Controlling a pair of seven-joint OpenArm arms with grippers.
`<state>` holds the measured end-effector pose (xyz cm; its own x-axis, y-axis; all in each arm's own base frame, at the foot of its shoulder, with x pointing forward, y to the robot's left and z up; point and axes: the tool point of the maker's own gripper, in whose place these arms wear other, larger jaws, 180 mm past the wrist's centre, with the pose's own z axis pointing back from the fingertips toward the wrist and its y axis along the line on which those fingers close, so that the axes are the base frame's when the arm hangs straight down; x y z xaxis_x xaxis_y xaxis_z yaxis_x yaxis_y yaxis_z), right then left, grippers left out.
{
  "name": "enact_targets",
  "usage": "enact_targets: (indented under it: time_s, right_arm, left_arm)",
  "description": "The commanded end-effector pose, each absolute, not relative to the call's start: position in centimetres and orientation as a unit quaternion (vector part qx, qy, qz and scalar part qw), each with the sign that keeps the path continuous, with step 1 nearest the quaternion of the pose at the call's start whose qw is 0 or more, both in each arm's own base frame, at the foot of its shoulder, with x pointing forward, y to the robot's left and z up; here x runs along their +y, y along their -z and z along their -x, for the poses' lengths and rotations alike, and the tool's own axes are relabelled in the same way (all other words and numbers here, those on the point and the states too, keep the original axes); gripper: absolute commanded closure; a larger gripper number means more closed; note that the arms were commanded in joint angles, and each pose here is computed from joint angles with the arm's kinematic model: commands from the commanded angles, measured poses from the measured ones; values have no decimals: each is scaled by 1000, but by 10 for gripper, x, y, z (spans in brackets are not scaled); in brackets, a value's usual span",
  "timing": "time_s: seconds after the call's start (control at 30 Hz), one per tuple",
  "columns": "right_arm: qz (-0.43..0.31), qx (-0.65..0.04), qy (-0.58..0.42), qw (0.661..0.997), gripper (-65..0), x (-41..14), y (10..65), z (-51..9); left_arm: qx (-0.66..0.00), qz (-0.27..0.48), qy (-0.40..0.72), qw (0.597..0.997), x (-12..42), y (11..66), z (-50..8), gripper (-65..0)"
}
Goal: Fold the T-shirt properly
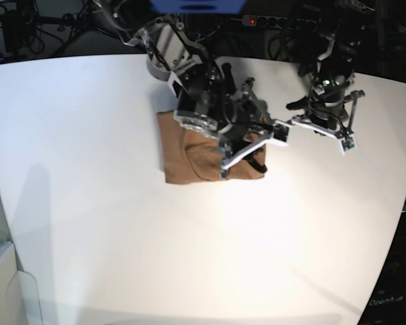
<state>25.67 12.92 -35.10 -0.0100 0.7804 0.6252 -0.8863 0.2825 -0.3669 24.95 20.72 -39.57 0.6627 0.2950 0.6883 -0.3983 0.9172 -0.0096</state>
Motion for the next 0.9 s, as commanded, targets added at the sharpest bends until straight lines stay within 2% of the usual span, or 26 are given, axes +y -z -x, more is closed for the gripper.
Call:
enact_targets:
  time_s: [0.0,0.07,0.13,0.27,0.37,0.47,0.53,0.63,0.8,0.87]
  right_arm:
    - [-81,-417,-586,690,-254,139,334,-260]
    - [-92,-435,-581,682,-309,143,324,-256]
    - [-102,-454,-574,674,-326,146,313,-253]
    - [-101,-485,-568,657,-326,148,289,-253]
    - [-97,-494,-561,657,-325,145,281,-256]
    - [-89,-485,-544,679,-303,129,290,-261]
    - [-83,-478,-528,697,-281,115,298,-265]
    - [-62,-470,-503,722,-215,88,307,-278]
    - [-25,-444,-491,749,-4,44,328,-284]
    - [-27,-435,-487,757,0,39,335,-278]
  left_arm:
    - [-387,-76,-186,900,210,384,-257,-26]
    - [-387,-76,-186,900,210,384,-257,-26]
    - [-386,-76,-186,901,210,385,-257,-26]
    - [-383,-76,-186,901,210,387,-256,-26]
    - [-384,-77,-185,901,210,386,-256,-26]
    - [-380,-80,-185,903,212,389,-251,-26]
    - [-378,-80,-184,904,212,389,-249,-26]
    - [-376,-82,-184,904,213,391,-249,-26]
    - [-376,-83,-184,904,213,391,-249,-26]
    - [-376,-84,-183,905,214,392,-248,-26]
